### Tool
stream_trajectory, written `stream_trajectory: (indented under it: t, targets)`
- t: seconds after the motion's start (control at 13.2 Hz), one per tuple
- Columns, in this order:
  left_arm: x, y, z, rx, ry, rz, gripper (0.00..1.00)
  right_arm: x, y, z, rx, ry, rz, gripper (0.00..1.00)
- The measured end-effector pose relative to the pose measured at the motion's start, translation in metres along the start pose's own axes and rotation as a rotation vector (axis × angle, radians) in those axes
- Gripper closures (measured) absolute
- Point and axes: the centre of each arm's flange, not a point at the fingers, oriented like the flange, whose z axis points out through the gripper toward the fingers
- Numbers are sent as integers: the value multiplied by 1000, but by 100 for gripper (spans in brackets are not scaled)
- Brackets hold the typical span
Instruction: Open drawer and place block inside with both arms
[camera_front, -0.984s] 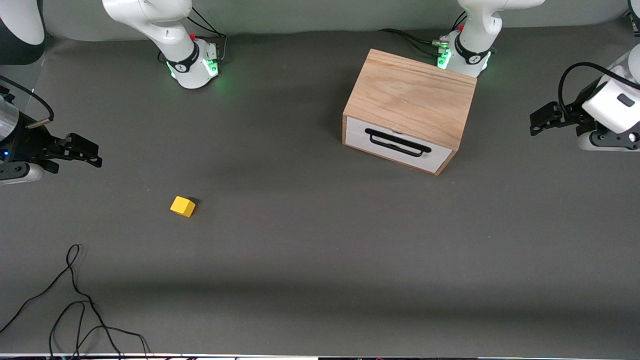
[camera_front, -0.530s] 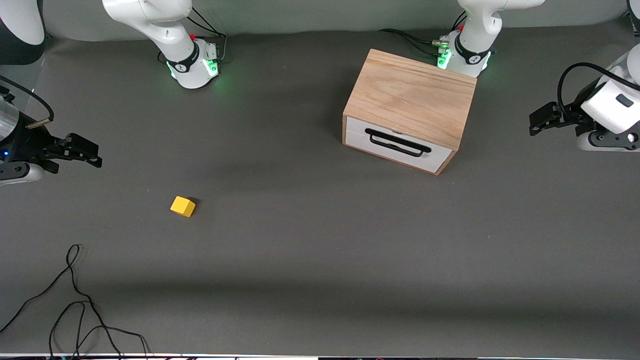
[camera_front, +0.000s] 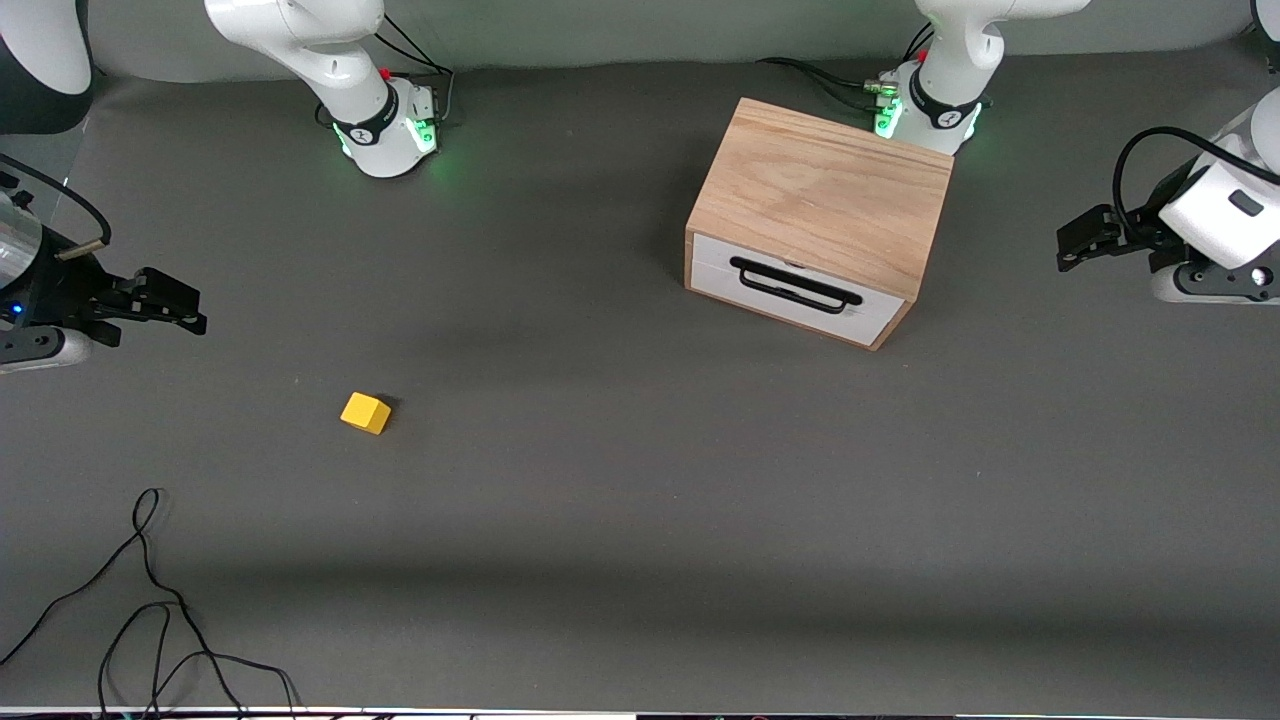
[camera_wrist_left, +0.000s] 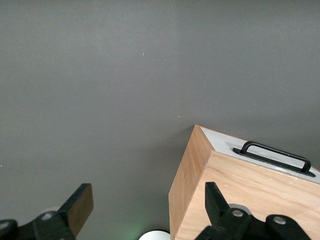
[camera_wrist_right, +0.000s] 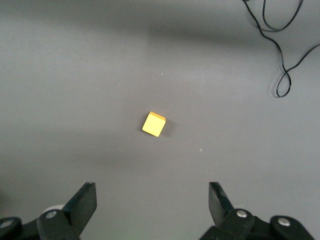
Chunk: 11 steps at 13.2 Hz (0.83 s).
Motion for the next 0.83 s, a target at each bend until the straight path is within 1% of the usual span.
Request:
stream_trajectory:
  t: [0.15,0.45,0.68,0.83]
  targets:
    - [-2,20,1,5,-7,-72,0,0,0,4,1,-15,0,0]
    - [-21,122,3,31,-8,-243,0,-1,0,10,3,-38,1,0]
    - [-44,208,11,40,7,-419,0,-2,12,21,4,-65,21,0]
    - [-49,253,17,8,29,-591,0,-4,19,35,6,-93,34,0]
